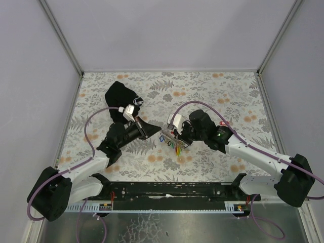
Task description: Put the keys on the keyring
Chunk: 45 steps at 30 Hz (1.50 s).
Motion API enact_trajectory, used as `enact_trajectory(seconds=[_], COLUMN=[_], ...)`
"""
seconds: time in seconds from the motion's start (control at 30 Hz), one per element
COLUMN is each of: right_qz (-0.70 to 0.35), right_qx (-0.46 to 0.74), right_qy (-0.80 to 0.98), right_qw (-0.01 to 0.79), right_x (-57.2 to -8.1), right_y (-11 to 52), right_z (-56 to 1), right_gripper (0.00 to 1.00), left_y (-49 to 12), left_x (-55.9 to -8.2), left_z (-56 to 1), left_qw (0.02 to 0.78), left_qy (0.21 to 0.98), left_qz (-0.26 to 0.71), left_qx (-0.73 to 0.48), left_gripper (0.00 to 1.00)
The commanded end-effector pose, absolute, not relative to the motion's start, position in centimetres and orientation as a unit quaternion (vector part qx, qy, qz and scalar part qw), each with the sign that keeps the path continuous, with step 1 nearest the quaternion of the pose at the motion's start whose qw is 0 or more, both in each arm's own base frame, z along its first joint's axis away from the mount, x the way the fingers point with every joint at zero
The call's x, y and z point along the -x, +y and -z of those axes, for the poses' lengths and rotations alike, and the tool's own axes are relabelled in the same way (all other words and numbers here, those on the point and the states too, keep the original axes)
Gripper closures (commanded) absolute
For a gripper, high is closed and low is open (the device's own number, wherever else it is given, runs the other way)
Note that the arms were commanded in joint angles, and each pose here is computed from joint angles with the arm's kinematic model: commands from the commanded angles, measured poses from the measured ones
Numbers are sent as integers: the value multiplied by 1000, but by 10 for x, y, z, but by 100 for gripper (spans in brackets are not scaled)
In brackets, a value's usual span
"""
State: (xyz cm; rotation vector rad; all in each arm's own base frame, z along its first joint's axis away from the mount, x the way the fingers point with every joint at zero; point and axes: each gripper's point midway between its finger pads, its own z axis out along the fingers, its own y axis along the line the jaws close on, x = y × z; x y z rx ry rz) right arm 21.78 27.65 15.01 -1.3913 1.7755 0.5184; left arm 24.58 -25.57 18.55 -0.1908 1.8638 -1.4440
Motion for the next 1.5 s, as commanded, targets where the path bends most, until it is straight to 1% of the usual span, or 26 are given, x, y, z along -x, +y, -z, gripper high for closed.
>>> enact_trajectory(seconds=[0.0, 0.17, 0.37, 0.6, 0.7, 0.8, 0.87, 1.03, 1.17, 1.27, 1.37, 1.47], right_qz=[-237, -270, -292, -304, -313, -321, -328, -329, -310, -310, -331, -360], right_qx=[540, 531, 507, 480, 481, 480, 477, 480, 496, 492, 483, 479], right_qy=[686, 677, 674, 660, 652, 649, 646, 641, 634, 627, 620, 613], right_qw=[426, 431, 451, 492, 495, 495, 497, 500, 507, 518, 522, 515], right_x=[-217, -212, -213, -215, -210, -206, -204, -199, -195, -196, -204, -208], right_y=[292, 302, 309, 315, 319, 321, 323, 317, 304, 295, 285, 285], right_z=[-164, -167, -171, -183, -185, -182, -183, -188, -193, -206, -217, -223], right_gripper=[98, 98, 99, 100, 100, 100, 94, 66, 51, 48, 48, 50], left_y=[-248, -248, -246, -244, -236, -234, -237, -247, -251, -255, -260, -267], left_x=[-260, -262, -263, -259, -259, -257, -254, -243, -237, -233, -227, -221], left_z=[-195, -200, -199, -188, -190, -199, -205, -212, -210, -210, -218, -224], left_qw=[436, 462, 489, 526, 550, 567, 573, 592, 607, 613, 619, 615], left_qy=[749, 737, 716, 694, 673, 650, 638, 611, 604, 599, 582, 569], left_qz=[498, 493, 498, 489, 488, 498, 509, 525, 515, 510, 517, 531], left_qx=[27, -3, -5, 54, 82, 85, 73, 11, -39, -72, -101, -129], left_gripper=[100, 100, 100, 100, 100, 100, 100, 100, 100, 100, 100, 100])
